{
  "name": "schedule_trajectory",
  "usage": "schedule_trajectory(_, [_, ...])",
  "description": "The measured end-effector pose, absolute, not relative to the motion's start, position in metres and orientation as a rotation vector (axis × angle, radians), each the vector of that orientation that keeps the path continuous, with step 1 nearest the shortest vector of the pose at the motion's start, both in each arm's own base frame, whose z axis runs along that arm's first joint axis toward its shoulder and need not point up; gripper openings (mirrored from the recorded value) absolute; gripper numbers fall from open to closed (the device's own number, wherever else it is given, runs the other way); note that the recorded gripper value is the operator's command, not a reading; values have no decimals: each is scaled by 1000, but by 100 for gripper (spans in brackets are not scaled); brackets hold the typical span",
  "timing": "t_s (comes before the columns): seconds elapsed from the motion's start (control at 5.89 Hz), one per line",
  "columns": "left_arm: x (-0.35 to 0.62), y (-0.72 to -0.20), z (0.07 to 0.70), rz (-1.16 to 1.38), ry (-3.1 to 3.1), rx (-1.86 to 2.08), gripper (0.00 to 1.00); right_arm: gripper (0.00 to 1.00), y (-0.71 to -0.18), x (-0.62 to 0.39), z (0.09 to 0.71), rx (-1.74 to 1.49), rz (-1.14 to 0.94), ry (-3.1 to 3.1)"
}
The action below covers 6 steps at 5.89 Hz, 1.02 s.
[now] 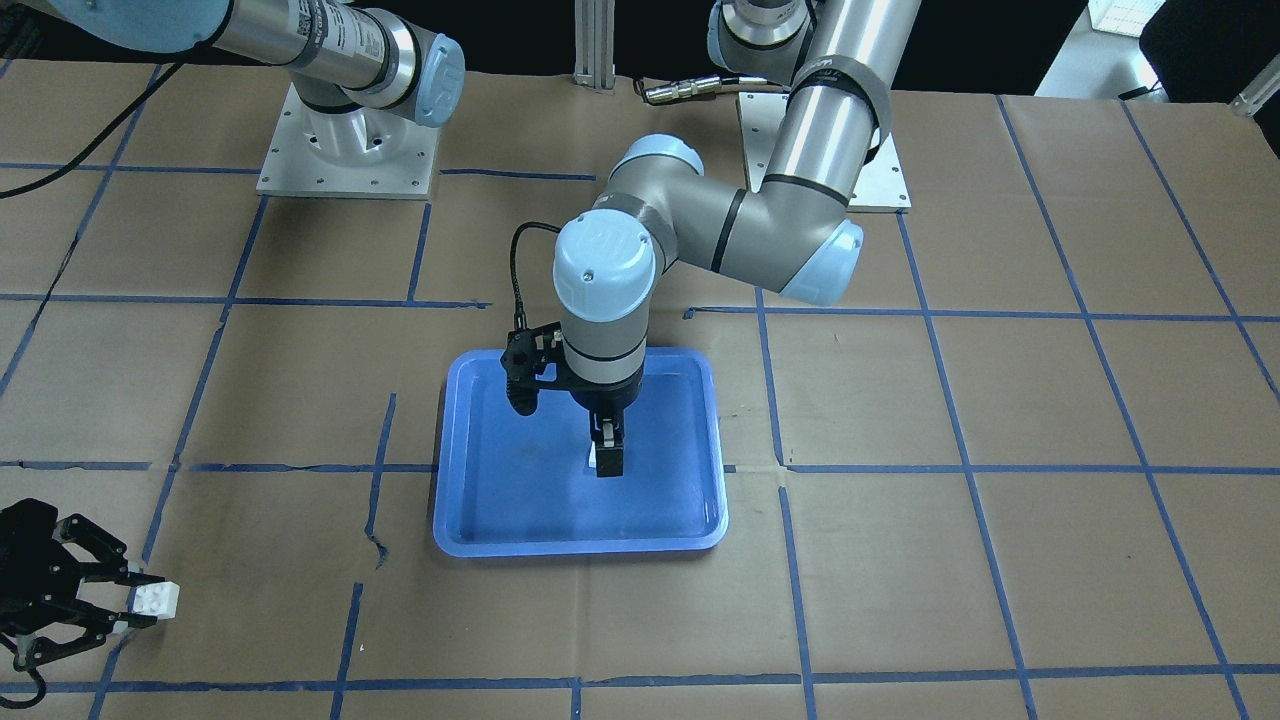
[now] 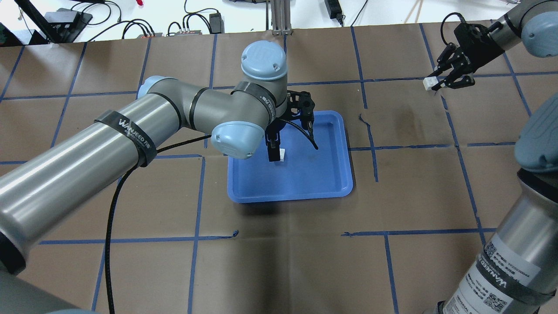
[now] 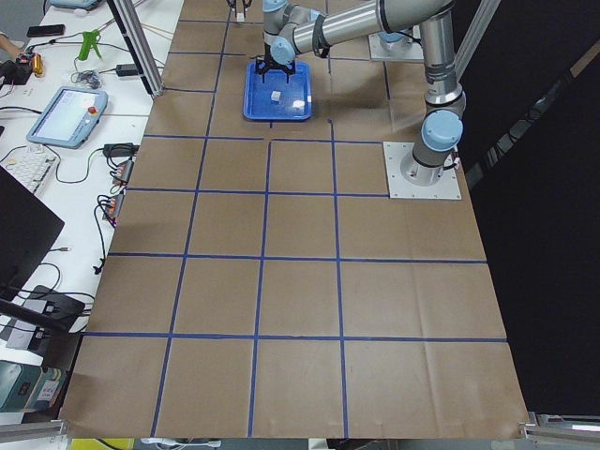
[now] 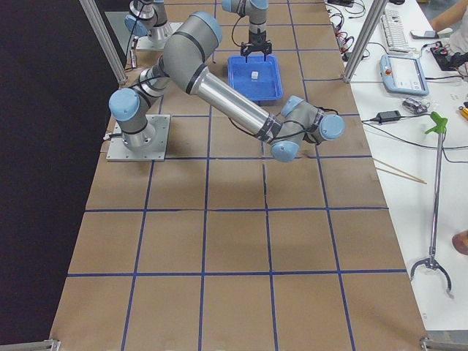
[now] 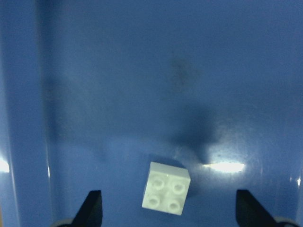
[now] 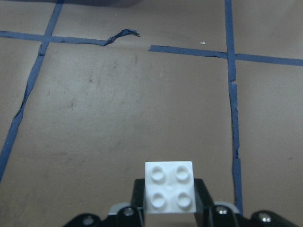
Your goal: Assemble white blocks and place on blue tray
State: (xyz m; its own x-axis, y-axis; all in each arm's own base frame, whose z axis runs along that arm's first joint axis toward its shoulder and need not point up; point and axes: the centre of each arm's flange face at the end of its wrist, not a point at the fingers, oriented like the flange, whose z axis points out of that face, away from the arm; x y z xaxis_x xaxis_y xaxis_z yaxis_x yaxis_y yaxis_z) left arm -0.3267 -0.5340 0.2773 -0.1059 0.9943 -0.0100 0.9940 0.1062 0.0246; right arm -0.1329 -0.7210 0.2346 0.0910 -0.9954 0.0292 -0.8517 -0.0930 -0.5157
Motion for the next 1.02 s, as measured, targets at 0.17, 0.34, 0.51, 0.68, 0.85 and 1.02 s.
schedule_trajectory(0.17, [-293, -529, 319, 35, 2415, 1997, 99, 34, -707, -110, 254, -1984, -527, 1836])
schedule_trajectory(0.34, [-264, -514, 362, 48, 2528, 1881, 99, 34, -683, -82, 270, -1957, -520, 1868])
schedule_trajectory(0.51, [-236, -497, 400, 46, 2626, 1751, 99, 34, -653, -56, 274, -1933, -522, 1910])
schedule_trajectory(0.68, [-206, -485, 432, 15, 2724, 1576, 99, 34, -627, -24, 269, -1916, -526, 1949])
schedule_trajectory(0.85, [-175, -479, 458, -21, 2829, 1343, 99, 34, -606, 14, 261, -1899, -534, 1997])
schedule_trajectory(1.02, [-154, -475, 475, -54, 2926, 1087, 99, 34, -592, 51, 252, -1877, -548, 2044])
